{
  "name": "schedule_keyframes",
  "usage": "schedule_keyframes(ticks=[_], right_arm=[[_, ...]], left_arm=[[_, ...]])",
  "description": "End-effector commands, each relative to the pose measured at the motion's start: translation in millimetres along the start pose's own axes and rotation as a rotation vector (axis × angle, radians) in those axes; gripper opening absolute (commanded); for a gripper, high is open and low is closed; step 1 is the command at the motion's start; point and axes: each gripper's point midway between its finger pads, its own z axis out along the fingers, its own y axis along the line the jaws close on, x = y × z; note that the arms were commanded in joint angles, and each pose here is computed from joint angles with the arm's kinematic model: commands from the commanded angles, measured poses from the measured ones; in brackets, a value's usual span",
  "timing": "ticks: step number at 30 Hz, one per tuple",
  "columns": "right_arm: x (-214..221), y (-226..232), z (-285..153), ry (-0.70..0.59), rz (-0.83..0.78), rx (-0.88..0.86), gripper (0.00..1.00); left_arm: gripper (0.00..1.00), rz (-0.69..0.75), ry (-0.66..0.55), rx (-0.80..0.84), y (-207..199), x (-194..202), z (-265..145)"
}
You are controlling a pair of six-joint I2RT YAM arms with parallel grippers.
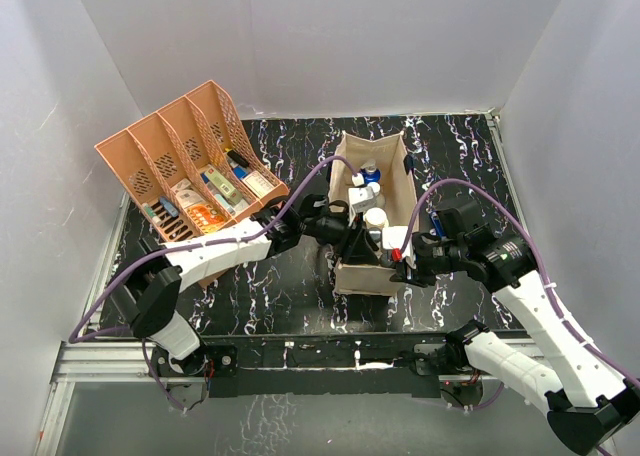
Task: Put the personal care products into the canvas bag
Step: Place the care product in the canvas bag.
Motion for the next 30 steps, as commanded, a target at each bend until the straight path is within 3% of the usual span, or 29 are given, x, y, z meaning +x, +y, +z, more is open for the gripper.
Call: schedule_keyframes(ticks=[1, 4, 12, 23, 30], right_arm=[[-11, -15, -5, -0.018, -0.038, 0.056, 0.26], [-12, -15, -4, -0.023, -0.036, 0.051, 0.26], [-13, -17, -1, -0.031, -0.024, 0.045, 0.26], [-13, -17, 0, -0.034, -0.029, 0.042, 0.26], [-24, -22, -5, -0.064, -0.034, 0.078, 0.26]], left_arm=[[0.0, 0.074, 0.012, 0.121, -42, -8, -20], [0.05, 0.092, 0.049, 0.111, -42, -2, -25], [0.41, 0.195, 0.096, 0.087, -42, -15, -34], [0.62, 0.292, 0.158, 0.044, -52, -28, -58], [0.66, 0.304, 0.196, 0.07, -59, -16, -66]])
